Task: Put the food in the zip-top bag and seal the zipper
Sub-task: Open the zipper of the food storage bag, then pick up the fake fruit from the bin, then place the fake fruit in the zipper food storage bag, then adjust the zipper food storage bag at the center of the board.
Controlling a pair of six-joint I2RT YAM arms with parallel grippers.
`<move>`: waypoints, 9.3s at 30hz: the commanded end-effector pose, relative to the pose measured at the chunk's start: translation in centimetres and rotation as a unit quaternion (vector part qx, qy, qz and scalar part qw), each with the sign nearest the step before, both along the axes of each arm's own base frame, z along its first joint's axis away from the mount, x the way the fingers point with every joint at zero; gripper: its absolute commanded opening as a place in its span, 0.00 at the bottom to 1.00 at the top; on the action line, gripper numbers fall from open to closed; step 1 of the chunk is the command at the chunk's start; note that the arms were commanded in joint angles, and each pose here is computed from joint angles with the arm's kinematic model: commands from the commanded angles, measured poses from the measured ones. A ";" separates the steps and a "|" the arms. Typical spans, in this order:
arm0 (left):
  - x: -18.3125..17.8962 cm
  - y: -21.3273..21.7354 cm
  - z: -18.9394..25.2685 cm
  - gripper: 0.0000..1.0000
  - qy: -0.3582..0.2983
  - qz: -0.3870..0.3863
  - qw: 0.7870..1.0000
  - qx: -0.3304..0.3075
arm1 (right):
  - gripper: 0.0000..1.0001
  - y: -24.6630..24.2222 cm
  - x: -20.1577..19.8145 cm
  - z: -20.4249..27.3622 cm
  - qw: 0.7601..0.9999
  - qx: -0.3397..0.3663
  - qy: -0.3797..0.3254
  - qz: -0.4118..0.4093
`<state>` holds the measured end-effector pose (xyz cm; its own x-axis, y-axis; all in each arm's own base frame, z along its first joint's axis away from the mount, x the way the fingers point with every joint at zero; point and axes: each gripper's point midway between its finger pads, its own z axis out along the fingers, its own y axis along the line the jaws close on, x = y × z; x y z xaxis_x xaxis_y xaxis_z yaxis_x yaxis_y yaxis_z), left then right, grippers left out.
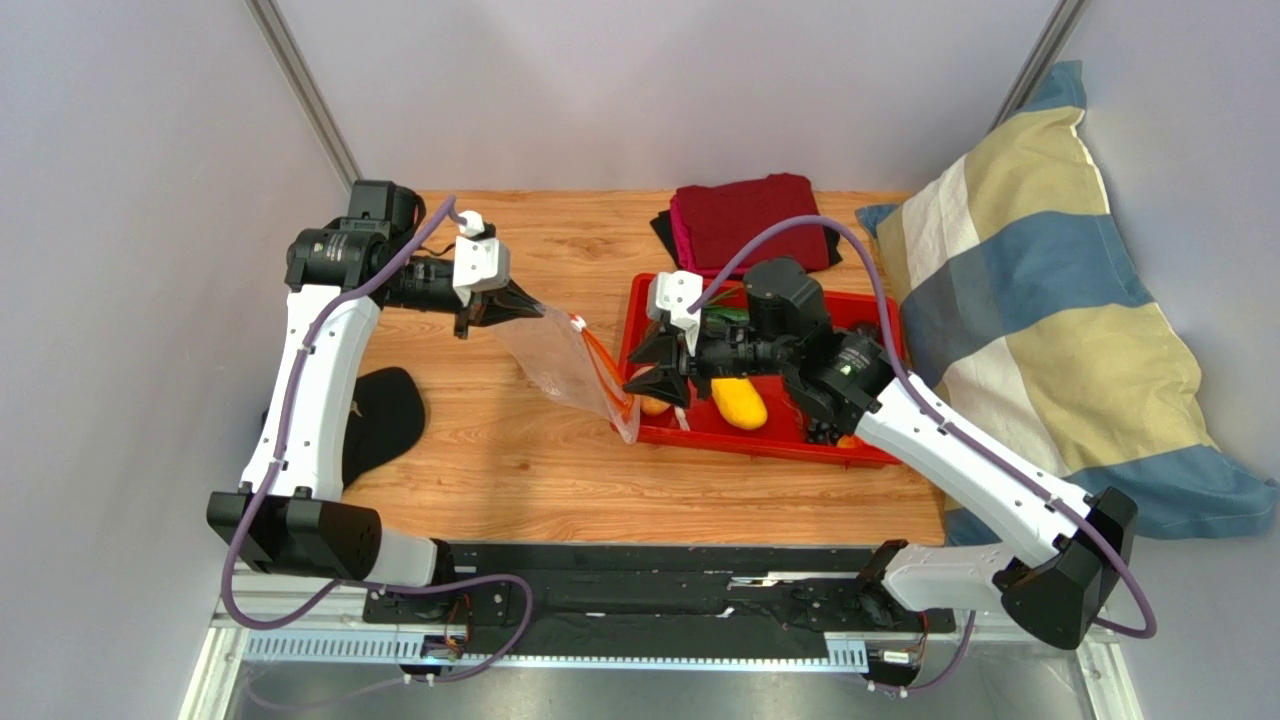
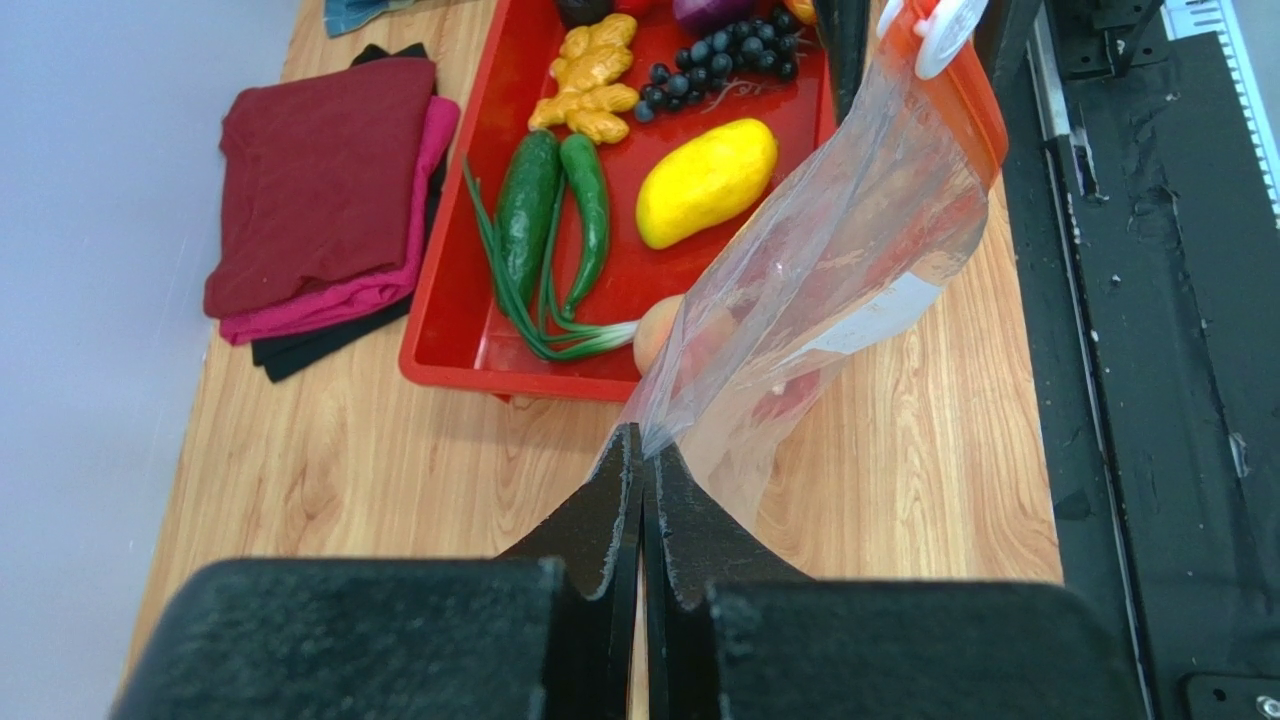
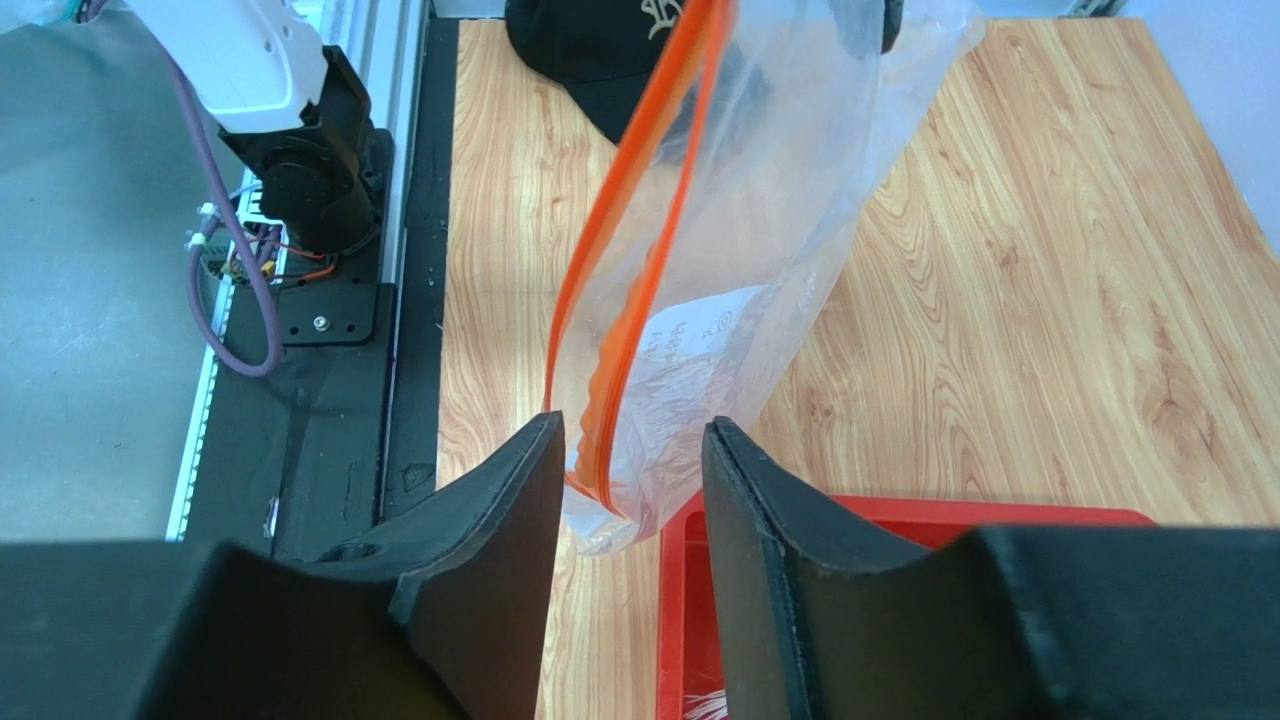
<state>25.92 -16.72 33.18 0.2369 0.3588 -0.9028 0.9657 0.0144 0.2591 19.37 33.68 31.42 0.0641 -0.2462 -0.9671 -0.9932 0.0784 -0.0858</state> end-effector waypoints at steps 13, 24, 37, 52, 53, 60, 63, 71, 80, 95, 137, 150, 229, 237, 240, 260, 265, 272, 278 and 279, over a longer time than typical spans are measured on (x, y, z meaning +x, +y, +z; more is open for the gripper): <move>-0.6 -1.2 2.1 0.00 0.104 0.022 0.992 -0.065 | 0.43 1.9 3.9 0.4 0.995 0.013 -0.019 -0.093; 3.0 -1.4 3.0 0.09 0.140 0.077 0.984 -0.080 | 0.00 2.3 8.4 0.6 0.976 0.035 0.057 -0.209; 4.0 2.4 2.8 0.86 0.097 0.411 0.892 -0.158 | 0.00 1.8 12.3 5.0 0.848 0.190 0.370 -0.328; 5.5 9.3 7.2 0.99 0.056 0.585 0.785 -0.199 | 0.00 1.4 16.4 -0.4 0.739 0.191 0.517 -0.388; 6.0 10.3 7.0 0.99 0.069 0.595 0.776 -0.198 | 0.00 1.2 16.4 -0.7 0.737 0.189 0.519 -0.391; 3.4 2.2 3.4 0.99 0.106 0.434 0.884 -0.138 | 0.00 2.1 17.2 -1.8 0.691 0.198 0.569 -0.399; 3.0 -0.9 0.8 0.99 0.122 0.406 0.900 -0.103 | 0.00 2.7 17.5 -2.1 0.668 0.204 0.597 -0.394; 6.4 -3.1 -1.0 0.65 0.135 0.427 0.891 -0.075 | 0.00 3.4 17.1 -1.2 0.677 0.213 0.602 -0.366; 7.6 -4.3 -2.6 0.65 0.108 0.433 0.894 -0.037 | 0.00 3.9 16.7 -2.0 0.671 0.207 0.614 -0.359; 10.5 -2.2 -5.1 0.39 0.011 0.509 0.857 0.080 | 0.00 4.1 16.1 -3.0 0.666 0.196 0.623 -0.361; 4.7 1.6 -10.2 0.00 0.486 0.491 0.710 -0.139 | 0.32 0.9 14.6 -10.2 0.929 -0.069 0.283 -0.230; 5.8 0.7 -11.2 0.00 0.498 0.493 0.699 -0.143 | 0.93 -5.3 13.1 -12.4 0.920 -0.135 0.270 -0.251; 3.3 -3.6 -8.1 0.00 0.530 0.381 0.746 -0.129 | 0.44 3.5 14.9 -11.1 0.957 -0.098 0.182 -0.204; 3.3 -4.1 -6.9 0.00 0.557 0.333 0.745 -0.153 | 0.96 4.4 13.0 -6.6 0.967 -0.082 0.181 -0.161; 3.5 -3.7 -6.7 0.00 0.561 0.311 0.751 -0.159 | 1.00 3.4 12.2 -4.8 0.967 -0.064 0.195 -0.152; 4.1 -4.1 -4.0 0.00 0.482 0.225 0.823 -0.198 | 0.92 -2.6 14.0 -4.4 0.911 0.008 0.353 -0.212; 3.9 -4.1 -3.9 0.00 0.478 0.226 0.825 -0.201 | 0.73 -1.3 14.8 -6.1 0.892 0.009 0.402 -0.204; 3.8 -3.7 -4.2 0.00 0.466 0.245 0.828 -0.191 | 0.02 -0.2 14.4 -4.8 0.888 0.030 0.429 -0.163; 6.6 0.3 -3.6 0.00 0.362 0.407 0.827 -0.140 | 0.00 -0.5 12.7 -0.5 0.916 0.057 0.377 -0.121; 6.4 0.8 -4.1 0.00 0.355 0.426 0.823 -0.123 | 0.00 -0.5 12.5 -0.2 0.919 0.059 0.371 -0.120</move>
<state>31.50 -19.01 26.81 -0.7443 -0.1532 -0.6501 0.4877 0.5402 -0.6858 33.21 32.91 24.40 -0.7950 -0.0918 -0.5996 -0.5833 0.3867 0.7143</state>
